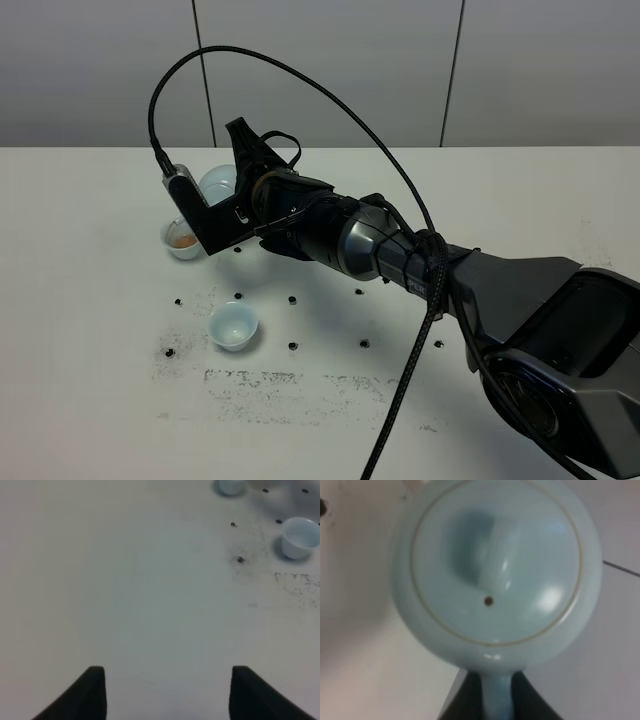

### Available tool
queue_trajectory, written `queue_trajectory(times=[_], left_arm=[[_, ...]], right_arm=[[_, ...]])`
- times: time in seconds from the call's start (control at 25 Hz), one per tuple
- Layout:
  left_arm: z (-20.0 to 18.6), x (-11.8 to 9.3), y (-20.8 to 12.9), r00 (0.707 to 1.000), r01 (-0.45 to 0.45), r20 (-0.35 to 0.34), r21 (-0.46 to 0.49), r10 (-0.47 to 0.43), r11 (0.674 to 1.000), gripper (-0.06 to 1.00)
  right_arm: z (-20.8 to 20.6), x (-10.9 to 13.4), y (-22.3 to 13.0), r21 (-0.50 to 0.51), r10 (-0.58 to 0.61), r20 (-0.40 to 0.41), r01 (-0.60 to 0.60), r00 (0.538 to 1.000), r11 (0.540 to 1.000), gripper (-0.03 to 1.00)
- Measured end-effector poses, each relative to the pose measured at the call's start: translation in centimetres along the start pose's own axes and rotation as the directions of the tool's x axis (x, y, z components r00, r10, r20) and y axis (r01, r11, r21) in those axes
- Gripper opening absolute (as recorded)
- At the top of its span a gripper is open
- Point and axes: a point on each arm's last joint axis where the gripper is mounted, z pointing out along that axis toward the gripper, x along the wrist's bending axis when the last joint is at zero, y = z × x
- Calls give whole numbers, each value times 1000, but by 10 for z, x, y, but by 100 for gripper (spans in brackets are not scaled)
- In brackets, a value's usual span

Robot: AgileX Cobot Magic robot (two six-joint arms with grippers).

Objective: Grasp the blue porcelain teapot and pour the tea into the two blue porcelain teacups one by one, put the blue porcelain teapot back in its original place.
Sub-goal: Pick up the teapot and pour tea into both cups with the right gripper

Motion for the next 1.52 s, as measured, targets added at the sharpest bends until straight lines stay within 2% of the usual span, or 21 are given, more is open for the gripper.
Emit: queue_trajectory(times=[1.52], left_arm=[[0, 0, 0, 1000, 0, 0, 0, 0, 1000, 51]], right_arm=[[5, -4, -14, 30, -121, 43, 120, 992, 992, 4]])
